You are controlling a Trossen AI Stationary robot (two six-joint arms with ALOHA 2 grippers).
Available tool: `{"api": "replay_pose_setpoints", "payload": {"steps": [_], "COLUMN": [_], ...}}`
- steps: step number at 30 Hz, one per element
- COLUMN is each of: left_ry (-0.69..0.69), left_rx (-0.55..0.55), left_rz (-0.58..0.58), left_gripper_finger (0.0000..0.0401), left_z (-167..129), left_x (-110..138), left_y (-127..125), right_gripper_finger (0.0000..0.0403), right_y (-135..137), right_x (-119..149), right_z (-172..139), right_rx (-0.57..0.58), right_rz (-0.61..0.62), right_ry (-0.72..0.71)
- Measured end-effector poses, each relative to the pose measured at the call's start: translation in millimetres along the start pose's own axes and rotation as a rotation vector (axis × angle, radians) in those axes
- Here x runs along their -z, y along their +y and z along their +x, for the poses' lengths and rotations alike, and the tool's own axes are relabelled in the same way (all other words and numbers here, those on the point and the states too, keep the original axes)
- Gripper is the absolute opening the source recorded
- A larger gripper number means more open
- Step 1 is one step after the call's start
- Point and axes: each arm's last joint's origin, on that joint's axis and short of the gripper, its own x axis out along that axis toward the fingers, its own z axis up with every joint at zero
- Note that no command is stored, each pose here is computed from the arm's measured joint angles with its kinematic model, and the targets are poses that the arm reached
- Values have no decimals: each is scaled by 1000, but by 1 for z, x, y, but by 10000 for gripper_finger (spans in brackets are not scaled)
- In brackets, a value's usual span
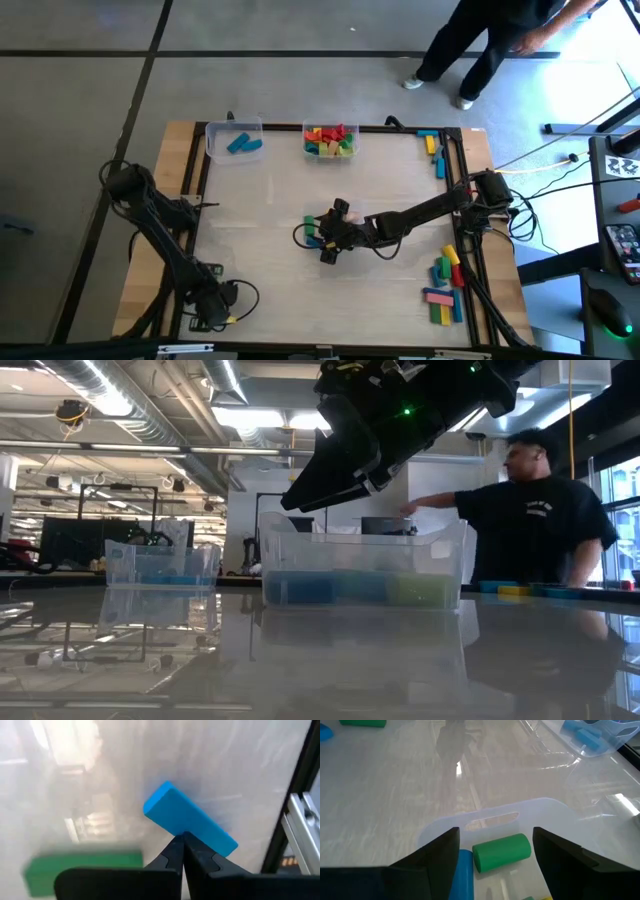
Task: Sort blocks by size
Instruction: Put the blue rectangular block into the top left transparent bin
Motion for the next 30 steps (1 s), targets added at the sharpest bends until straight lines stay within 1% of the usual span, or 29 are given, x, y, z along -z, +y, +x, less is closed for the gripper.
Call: {"api": "replay_pose_setpoints", "payload": {"steps": [9,11,14,16,19,22,24,25,27,30], "left_ry": [-112,-143,-180,-206,-239,-328,-398,-425,-454,-460], "left_rx": [-115,-166,-251,-270,-270,-203,-135,-96,-48,-38], "left_rz": [145,169,173,164,124,39,-38,-86,-148,-225], "left_gripper_finger": [3,3,1,2,1,3,7,9,12,23], "left_z": [-9,-13,-22,-32,-50,-69,-78,-80,-84,-84], "left_x": [-30,-35,-38,-37,-28,-20,-17,-16,-15,-14], "left_y": [27,33,45,50,54,53,49,47,44,44], "right_gripper_finger": [248,248,248,248,248,248,248,248,248,248], "right_y": [0,0,0,0,0,0,0,0,0,0], "right_x": [1,2,3,3,3,3,3,3,3,3], "right_z": [0,0,0,0,0,0,0,0,0,0], "right_rx": [2,3,4,4,4,4,4,4,4,4], "right_rz": [-6,-9,-12,-12,-12,-12,-12,-12,-12,-12], "right_ry": [12,18,24,25,25,25,25,25,24,24]}}
